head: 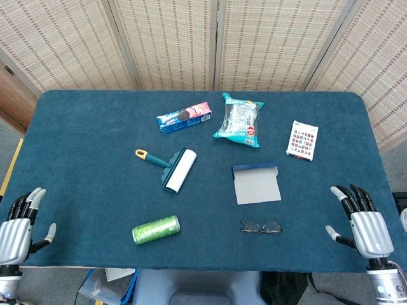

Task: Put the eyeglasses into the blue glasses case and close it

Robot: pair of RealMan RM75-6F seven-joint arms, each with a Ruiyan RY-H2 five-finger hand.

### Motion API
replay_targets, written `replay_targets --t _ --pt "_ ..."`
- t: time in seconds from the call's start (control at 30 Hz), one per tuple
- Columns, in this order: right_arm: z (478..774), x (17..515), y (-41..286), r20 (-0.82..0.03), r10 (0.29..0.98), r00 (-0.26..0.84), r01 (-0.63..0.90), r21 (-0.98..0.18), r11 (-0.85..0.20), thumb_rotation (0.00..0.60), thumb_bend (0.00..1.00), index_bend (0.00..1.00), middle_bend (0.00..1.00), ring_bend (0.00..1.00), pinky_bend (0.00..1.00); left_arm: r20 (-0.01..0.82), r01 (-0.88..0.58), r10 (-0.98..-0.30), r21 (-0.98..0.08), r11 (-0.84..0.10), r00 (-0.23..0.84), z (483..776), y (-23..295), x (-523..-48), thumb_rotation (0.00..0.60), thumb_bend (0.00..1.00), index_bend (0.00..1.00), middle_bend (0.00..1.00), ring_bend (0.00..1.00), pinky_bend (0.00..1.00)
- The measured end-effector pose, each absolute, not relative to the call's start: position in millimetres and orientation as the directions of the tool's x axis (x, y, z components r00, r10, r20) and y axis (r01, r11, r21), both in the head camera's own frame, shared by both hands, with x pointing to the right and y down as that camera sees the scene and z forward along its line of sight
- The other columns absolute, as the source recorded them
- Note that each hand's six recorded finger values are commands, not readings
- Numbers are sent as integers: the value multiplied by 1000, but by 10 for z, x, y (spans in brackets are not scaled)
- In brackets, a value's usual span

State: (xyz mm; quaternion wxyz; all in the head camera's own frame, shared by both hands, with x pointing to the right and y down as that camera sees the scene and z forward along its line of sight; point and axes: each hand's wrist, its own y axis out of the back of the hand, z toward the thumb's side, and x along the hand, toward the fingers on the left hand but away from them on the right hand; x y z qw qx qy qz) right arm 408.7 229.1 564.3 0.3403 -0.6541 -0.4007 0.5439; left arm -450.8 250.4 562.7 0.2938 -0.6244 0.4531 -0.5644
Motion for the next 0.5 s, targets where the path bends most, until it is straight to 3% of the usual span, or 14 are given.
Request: replay_targets --t 0.5 --pt "5668 3924 2254 -439 887 142 138 -879 -457 600 210 171 176 20 54 441 -232 -895 -879 -418 -60 5630 2524 -4532 600 401 0 0 0 0"
